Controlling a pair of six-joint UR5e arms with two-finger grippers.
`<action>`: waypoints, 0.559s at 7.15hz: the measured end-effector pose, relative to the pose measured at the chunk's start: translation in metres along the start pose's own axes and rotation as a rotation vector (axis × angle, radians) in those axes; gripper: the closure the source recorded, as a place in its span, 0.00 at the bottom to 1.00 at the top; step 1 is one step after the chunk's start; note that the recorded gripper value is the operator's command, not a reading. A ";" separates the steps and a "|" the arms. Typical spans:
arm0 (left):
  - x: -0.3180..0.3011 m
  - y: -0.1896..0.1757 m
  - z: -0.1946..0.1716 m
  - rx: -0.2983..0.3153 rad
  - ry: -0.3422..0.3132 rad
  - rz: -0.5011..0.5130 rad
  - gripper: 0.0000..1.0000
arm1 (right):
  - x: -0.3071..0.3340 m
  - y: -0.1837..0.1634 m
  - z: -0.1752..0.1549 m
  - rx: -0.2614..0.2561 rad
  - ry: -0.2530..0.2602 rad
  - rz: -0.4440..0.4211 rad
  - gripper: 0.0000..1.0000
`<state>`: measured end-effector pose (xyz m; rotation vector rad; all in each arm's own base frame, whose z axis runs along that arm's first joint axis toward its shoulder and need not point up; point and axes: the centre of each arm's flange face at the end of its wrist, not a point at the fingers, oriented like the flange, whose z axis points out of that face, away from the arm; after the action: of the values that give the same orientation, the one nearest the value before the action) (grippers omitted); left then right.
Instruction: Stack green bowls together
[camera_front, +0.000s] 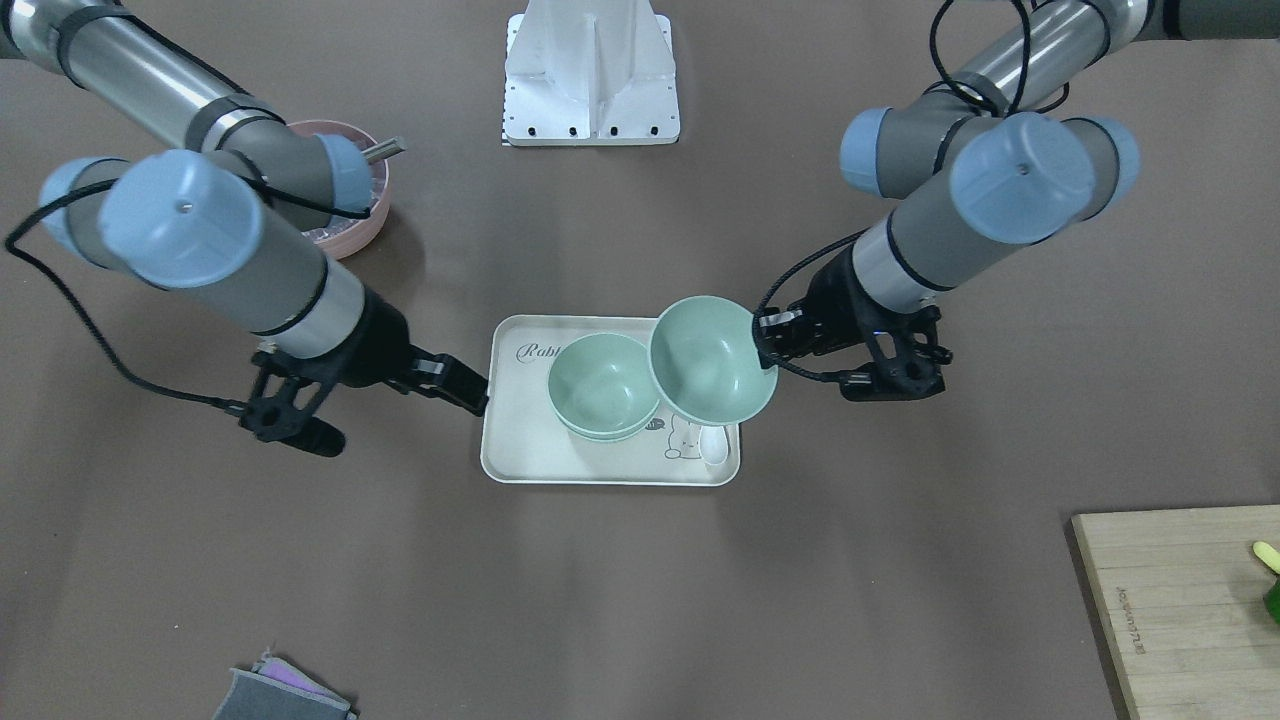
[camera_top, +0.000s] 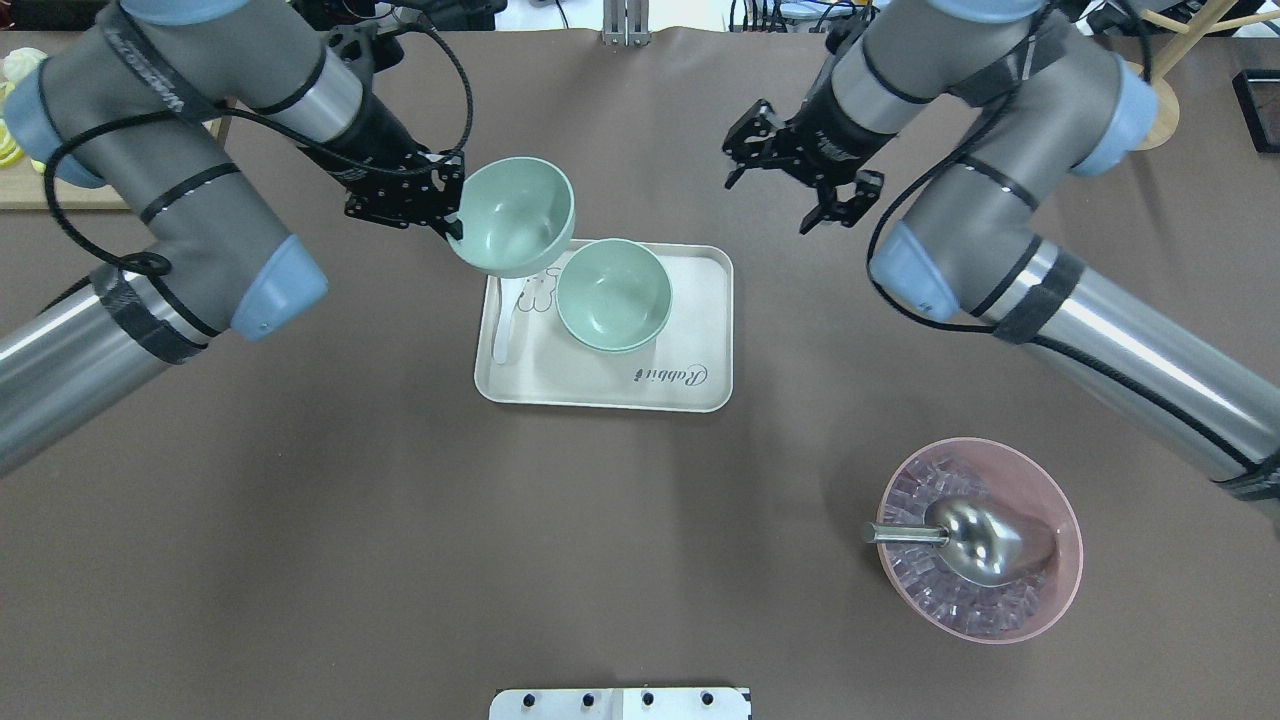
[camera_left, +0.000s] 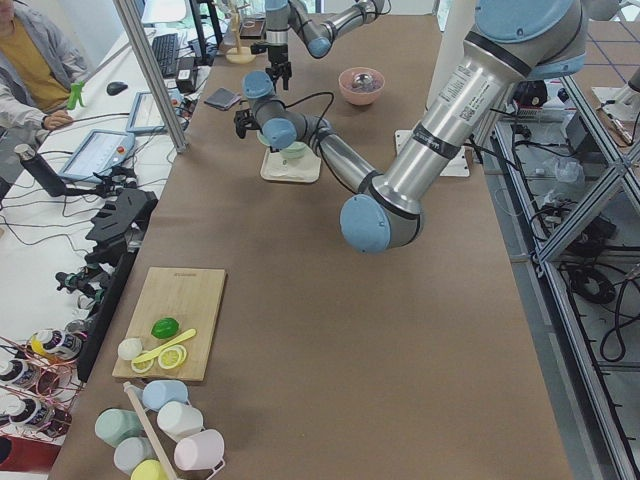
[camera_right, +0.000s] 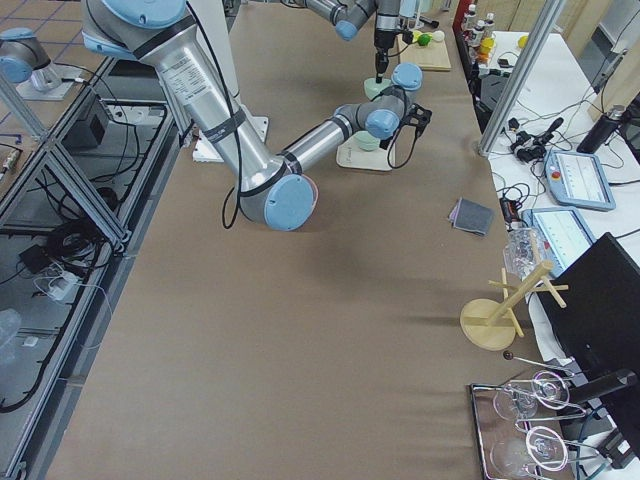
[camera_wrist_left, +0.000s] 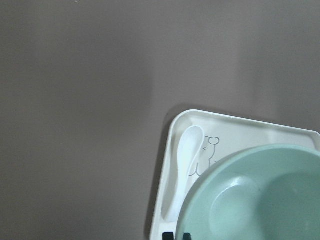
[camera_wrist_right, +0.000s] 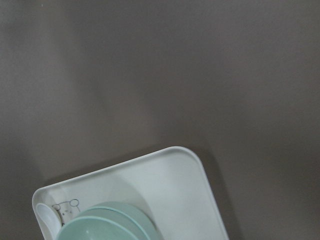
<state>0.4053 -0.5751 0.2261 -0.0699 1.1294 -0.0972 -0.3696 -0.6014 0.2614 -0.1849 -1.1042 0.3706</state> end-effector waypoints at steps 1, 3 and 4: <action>0.028 0.011 0.023 0.020 -0.012 0.008 1.00 | 0.047 -0.031 -0.033 0.022 -0.001 -0.035 0.00; 0.071 0.026 0.059 0.054 -0.028 0.005 1.00 | 0.132 -0.071 -0.080 0.065 0.014 -0.117 0.00; 0.079 0.032 0.069 0.054 -0.032 0.006 1.00 | 0.163 -0.082 -0.089 0.077 0.031 -0.155 0.00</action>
<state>0.5026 -0.5522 0.1807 -0.0194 1.0944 -0.1207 -0.2090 -0.6112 0.3853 -0.0364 -1.0644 0.2706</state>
